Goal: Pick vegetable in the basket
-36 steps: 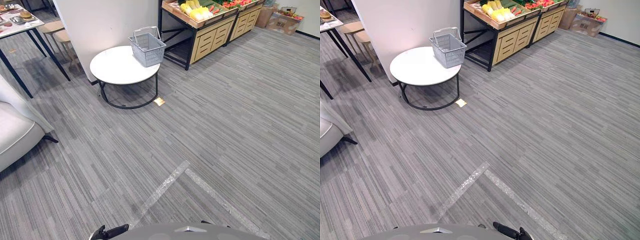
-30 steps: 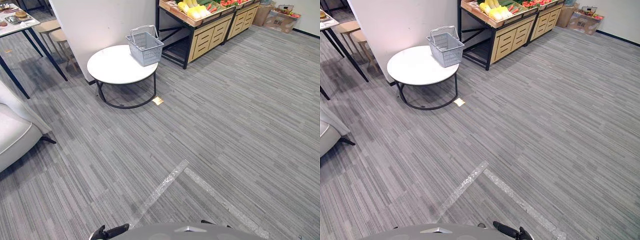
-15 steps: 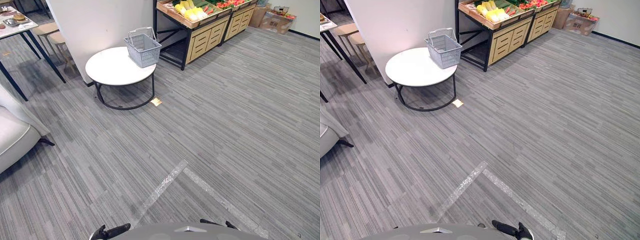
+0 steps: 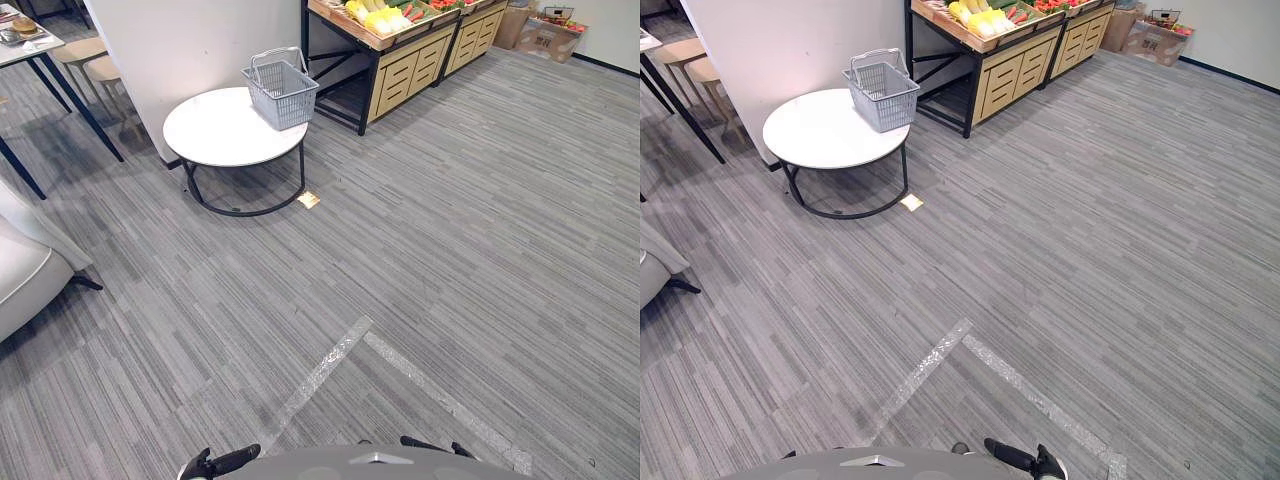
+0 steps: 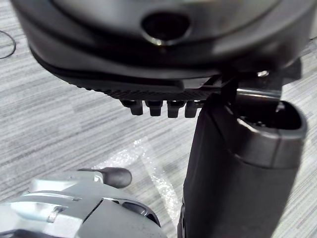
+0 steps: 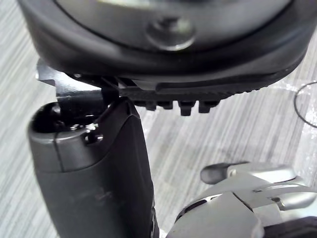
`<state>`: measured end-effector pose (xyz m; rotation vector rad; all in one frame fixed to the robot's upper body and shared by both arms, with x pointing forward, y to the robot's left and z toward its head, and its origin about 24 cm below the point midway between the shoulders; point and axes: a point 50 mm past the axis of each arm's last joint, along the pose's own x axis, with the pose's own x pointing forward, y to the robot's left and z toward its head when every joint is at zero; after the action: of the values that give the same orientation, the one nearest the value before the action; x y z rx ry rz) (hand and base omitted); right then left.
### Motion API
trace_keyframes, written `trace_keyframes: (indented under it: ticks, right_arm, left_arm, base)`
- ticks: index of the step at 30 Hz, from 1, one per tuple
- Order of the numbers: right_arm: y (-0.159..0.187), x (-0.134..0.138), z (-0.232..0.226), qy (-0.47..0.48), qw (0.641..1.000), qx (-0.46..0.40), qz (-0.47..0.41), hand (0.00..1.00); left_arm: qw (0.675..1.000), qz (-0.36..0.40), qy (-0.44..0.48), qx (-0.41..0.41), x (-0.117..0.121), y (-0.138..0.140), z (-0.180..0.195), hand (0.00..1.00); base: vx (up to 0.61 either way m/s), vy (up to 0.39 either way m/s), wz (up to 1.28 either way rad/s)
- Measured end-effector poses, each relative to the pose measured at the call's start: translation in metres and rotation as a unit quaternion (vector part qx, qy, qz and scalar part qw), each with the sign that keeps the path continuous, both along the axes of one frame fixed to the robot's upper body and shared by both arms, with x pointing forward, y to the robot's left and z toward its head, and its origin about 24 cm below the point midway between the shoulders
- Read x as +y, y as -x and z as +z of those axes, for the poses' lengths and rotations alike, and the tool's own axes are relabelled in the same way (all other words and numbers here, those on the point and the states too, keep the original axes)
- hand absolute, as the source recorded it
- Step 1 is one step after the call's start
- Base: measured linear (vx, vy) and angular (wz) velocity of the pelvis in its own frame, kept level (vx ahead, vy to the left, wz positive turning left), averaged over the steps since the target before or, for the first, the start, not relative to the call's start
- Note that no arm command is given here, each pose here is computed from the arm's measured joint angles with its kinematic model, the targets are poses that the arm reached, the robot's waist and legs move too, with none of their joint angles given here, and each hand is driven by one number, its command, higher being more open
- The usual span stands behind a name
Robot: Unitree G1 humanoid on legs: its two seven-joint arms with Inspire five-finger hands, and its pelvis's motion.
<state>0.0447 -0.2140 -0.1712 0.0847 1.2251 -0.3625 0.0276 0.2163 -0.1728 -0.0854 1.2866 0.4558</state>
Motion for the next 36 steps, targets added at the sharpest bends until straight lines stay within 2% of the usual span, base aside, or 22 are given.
trace_keyframes:
  ticks: [3,10,18,22,26,29,33,36]
  right_arm:
    - [-0.010,-0.001,0.002,0.005,1.000,-0.016,0.006,1.00]
    - [-0.030,-0.005,0.007,0.013,0.998,-0.055,-0.024,1.00]
    - [-0.040,-0.009,0.010,0.032,0.998,-0.061,-0.007,1.00]
    - [-0.045,-0.012,0.012,0.042,0.997,-0.062,0.017,1.00]
    - [-0.050,-0.001,0.010,0.024,0.998,-0.063,0.017,1.00]
    - [-0.046,0.008,0.006,0.005,0.998,-0.054,0.010,1.00]
    - [-0.045,-0.001,0.008,0.013,0.998,-0.058,0.004,1.00]
    - [-0.043,-0.004,0.009,0.016,0.998,-0.060,0.004,1.00]
  left_arm:
    - [1.000,0.024,-0.002,-0.011,0.002,-0.004,0.001,1.00]
    - [0.993,0.079,-0.001,-0.091,0.006,-0.041,0.008,1.00]
    - [0.982,0.135,0.027,-0.126,0.000,-0.046,0.009,1.00]
    - [0.981,0.150,0.018,-0.124,0.000,-0.045,0.009,1.00]
    - [0.978,0.168,0.006,-0.122,0.006,-0.039,0.009,1.00]
    - [0.984,0.154,0.004,-0.088,0.011,-0.028,0.006,1.00]
    - [0.998,0.044,-0.008,-0.050,0.011,-0.026,0.005,1.00]
    - [0.999,0.027,-0.005,-0.043,0.008,-0.025,0.004,1.00]
  base:
    - [-0.07,-0.028,-0.02]
    - [-0.08,-0.065,0.14]
    - [0.11,0.098,0.02]
    - [0.30,0.394,-0.35]
    - [0.49,0.406,-0.51]
    - [0.51,0.261,-0.35]
    - [0.41,0.279,0.21]
    - [0.33,0.154,0.23]
